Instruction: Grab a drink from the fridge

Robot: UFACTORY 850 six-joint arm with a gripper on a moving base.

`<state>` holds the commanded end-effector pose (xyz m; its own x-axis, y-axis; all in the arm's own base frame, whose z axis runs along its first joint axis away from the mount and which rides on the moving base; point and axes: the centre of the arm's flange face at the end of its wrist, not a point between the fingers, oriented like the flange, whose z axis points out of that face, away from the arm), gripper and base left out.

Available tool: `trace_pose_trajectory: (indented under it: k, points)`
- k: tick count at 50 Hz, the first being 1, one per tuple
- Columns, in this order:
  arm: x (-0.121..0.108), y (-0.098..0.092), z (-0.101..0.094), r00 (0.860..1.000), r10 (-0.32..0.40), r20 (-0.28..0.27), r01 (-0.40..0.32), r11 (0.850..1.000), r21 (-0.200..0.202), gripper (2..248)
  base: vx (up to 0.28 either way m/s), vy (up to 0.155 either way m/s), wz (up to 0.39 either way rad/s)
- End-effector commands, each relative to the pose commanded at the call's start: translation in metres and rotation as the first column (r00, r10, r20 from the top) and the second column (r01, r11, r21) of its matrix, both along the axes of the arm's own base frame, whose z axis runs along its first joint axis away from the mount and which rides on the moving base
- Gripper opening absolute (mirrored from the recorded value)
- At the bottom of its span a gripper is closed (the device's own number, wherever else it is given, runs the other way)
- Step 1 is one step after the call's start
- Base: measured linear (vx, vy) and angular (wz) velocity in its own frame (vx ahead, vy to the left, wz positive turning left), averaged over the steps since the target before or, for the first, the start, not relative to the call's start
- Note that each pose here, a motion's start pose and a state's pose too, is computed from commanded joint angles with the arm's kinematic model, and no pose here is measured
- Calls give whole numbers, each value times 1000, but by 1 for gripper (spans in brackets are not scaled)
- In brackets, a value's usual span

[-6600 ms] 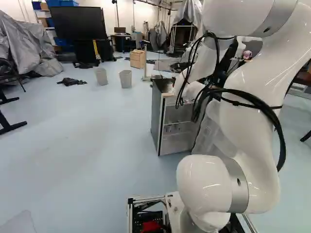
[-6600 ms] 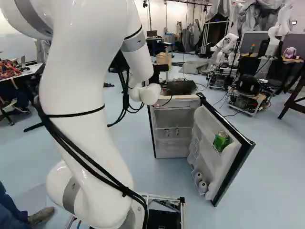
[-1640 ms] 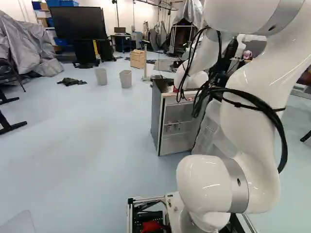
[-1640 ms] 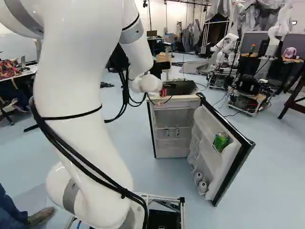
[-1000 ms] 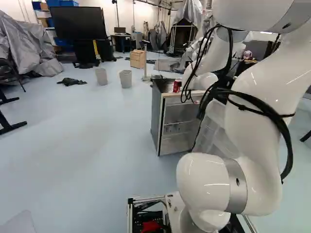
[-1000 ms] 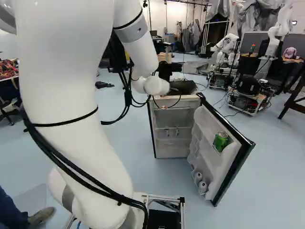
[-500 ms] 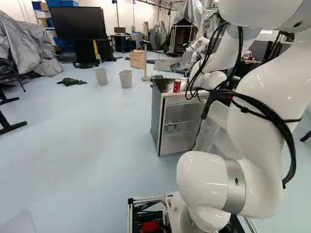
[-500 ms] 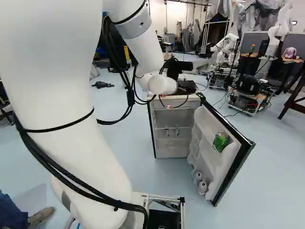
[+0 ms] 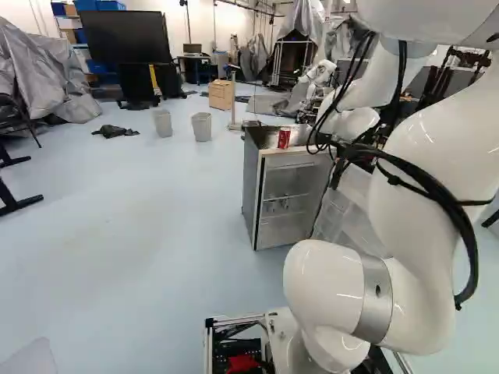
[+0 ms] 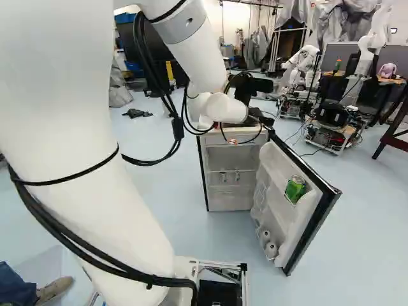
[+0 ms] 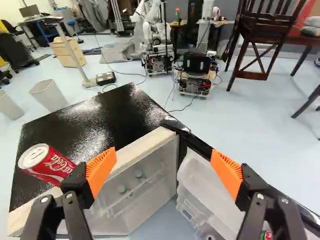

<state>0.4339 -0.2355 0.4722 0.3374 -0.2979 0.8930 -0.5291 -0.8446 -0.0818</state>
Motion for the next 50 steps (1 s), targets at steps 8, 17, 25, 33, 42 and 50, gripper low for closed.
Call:
trace_pose_trajectory:
  k: [8,17,25,33,42,50]
  points:
    - [-8,-12,5,999,-51,-19,52,998,39,247,0,0,0]
    - [-17,-24,10,994,-105,-39,108,991,82,247,0,0,0]
    - [-24,-35,16,988,-148,-49,153,982,113,247,0,0,0]
    - [-31,-46,22,981,-189,-50,194,971,137,247,0,0,0]
    - [-38,-59,30,972,-231,-47,235,959,159,247,0,0,0]
    - [-44,-70,38,964,-264,-42,268,948,174,247,0,0,0]
